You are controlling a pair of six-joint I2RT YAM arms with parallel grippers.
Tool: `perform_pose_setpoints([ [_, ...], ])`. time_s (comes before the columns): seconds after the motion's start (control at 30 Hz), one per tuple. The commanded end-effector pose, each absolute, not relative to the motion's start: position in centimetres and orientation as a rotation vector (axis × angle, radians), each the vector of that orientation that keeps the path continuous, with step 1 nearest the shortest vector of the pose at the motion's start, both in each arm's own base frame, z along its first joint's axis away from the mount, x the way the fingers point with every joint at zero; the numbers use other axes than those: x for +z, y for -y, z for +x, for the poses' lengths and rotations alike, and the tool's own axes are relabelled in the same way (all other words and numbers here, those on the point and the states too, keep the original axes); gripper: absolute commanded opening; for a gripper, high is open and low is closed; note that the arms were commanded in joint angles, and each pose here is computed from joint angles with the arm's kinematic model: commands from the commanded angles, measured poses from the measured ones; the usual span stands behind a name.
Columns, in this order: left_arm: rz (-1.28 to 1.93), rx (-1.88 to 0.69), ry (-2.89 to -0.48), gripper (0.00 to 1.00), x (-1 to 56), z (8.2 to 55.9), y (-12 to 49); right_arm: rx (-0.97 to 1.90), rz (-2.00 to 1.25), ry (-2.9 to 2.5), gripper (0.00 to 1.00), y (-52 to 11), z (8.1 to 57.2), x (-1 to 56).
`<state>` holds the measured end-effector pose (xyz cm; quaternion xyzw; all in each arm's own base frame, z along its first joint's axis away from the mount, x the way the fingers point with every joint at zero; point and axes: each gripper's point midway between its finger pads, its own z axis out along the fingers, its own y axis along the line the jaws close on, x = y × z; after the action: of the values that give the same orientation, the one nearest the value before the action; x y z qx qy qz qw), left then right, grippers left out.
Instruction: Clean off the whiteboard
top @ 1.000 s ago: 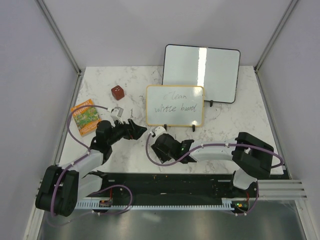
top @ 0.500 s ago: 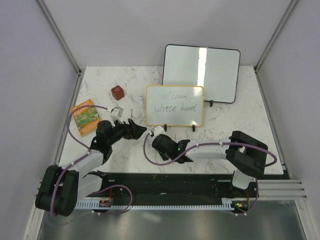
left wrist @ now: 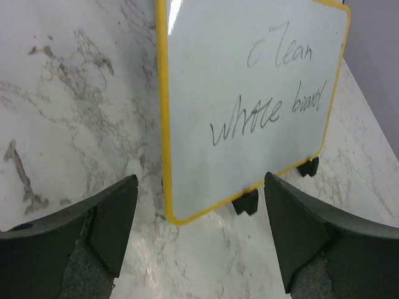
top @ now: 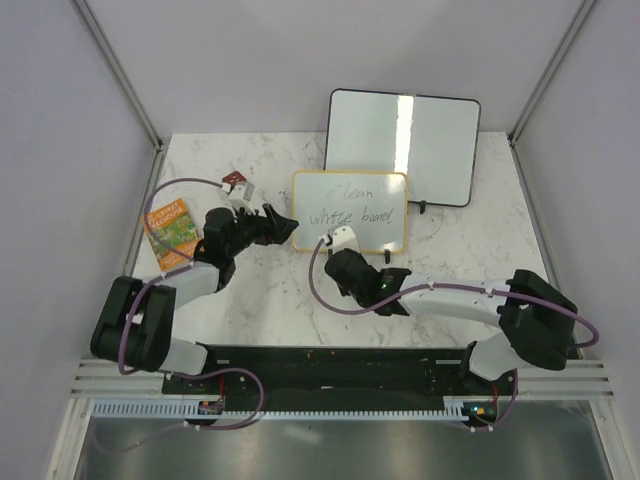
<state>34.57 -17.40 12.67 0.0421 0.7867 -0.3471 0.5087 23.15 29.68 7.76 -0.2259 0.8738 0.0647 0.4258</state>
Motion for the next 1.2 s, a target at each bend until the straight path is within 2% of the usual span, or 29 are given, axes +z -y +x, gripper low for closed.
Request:
perform_pose_setpoints([
  [0.0,0.115,-0.822,-1.756,0.86,14.9,39.5,18.4,0.157,-0.429,-2.130,0.00,-27.3,27.2,11.3],
  [0.13,0.015,-0.889,-1.645,0.86,16.3,42.8,19.0,0.110,-0.329,-2.108,0.00,-24.4,31.2,13.4],
  [0.2,0.001,-0.909,-1.657,0.86,14.6,43.6,19.4,0.092,-0.326,-2.083,0.00,-24.1,32.5,14.6],
  [0.43,0.049,-1.070,-1.564,0.82,14.8,44.1,21.5,0.057,-0.274,-2.040,0.00,-23.1,36.2,16.6],
  [0.87,0.138,-1.073,-1.516,0.78,16.7,46.0,22.6,-0.027,-0.166,-2.022,0.00,-20.7,39.6,14.5],
  [0.97,0.161,-1.094,-1.507,0.72,17.1,46.7,23.1,-0.034,-0.138,-2.012,0.00,-19.8,40.2,14.2],
  [1.13,0.160,-1.118,-1.512,0.40,16.8,47.0,23.3,-0.075,-0.101,-1.982,0.00,-18.7,41.1,14.0],
  [1.17,0.156,-1.119,-1.520,0.26,16.6,47.0,23.2,-0.088,-0.099,-1.987,0.00,-18.4,41.1,13.5],
])
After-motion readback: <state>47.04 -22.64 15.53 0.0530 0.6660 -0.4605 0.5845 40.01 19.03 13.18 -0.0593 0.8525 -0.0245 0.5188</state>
